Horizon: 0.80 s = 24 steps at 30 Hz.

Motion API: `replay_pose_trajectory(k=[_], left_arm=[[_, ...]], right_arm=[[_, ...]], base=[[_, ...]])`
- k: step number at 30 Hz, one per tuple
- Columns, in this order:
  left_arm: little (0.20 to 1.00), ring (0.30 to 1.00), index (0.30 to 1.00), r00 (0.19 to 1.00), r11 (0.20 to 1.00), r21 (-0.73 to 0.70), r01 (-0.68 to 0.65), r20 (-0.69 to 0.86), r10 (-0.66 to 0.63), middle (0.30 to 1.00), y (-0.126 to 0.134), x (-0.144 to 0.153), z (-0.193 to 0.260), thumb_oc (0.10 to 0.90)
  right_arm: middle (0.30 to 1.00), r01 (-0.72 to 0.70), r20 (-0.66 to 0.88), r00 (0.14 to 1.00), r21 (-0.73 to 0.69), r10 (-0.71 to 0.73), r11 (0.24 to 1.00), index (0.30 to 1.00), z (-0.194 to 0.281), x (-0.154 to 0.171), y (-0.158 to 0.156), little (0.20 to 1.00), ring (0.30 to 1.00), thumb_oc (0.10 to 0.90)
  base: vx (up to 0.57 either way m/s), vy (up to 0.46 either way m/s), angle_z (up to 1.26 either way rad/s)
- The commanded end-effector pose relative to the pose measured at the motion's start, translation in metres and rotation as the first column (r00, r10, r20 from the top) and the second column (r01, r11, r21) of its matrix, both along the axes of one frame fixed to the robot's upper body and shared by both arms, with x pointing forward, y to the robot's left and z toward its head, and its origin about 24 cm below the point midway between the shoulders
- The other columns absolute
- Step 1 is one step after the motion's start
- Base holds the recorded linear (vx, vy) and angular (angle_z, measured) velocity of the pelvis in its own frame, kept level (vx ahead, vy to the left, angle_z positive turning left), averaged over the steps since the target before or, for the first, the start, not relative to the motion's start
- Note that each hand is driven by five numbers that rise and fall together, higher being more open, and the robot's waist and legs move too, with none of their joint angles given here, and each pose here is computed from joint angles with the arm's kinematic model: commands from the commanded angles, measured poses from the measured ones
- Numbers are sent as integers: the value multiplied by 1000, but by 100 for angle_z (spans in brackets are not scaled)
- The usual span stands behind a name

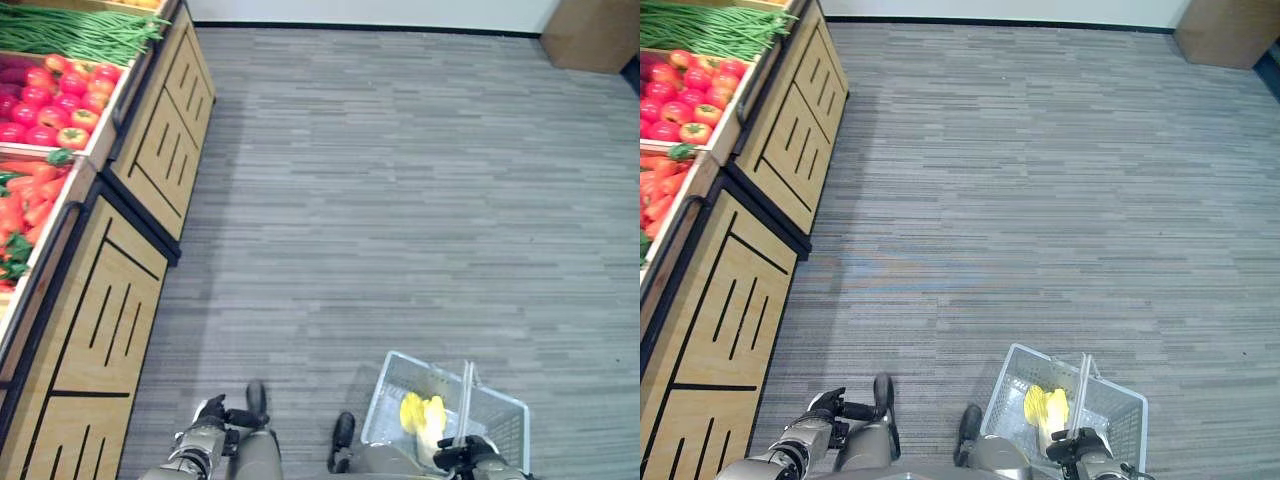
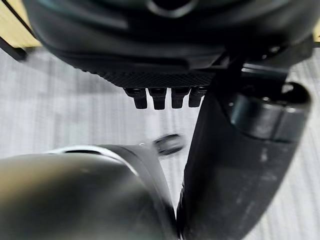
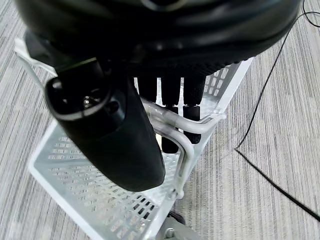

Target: Get the vegetables into the basket

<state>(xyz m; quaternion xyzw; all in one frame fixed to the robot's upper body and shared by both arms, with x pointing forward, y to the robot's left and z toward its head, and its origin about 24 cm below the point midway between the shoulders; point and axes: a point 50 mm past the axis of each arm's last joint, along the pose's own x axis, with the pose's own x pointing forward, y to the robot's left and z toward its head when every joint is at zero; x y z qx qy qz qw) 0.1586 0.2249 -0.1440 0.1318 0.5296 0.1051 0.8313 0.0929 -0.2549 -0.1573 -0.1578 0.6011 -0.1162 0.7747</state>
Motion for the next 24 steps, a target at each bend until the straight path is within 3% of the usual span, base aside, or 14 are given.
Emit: replay_pose_trajectory(k=[1,7,14,24], left_arm=[[1000,1000,1000,973,993,108,52,-229,-26,1000,17,-58,-15,900],[1000,1000,1000,968,993,109,53,-249,-24,1000,19,-67,-16,900],[1000,1000,1000,977,989,142,49,-212,-18,1000,31,-55,-10,900],[1000,1000,1000,974,988,136,77,-222,-45,1000,32,-53,-9,900]], right_arm=[[300,5,-64,998,-103,-11,995,300,5,-22,-29,300,300,400],[300,2,-65,998,-74,-7,997,300,3,-20,-21,300,300,400],[300,-66,-22,998,-34,66,997,300,2,2,-4,300,300,400],[300,4,-18,1000,-16,-4,1000,300,0,-7,-4,300,300,400]], base=[[329,251,-68],[257,247,-43],[161,249,-22],[138,130,1]])
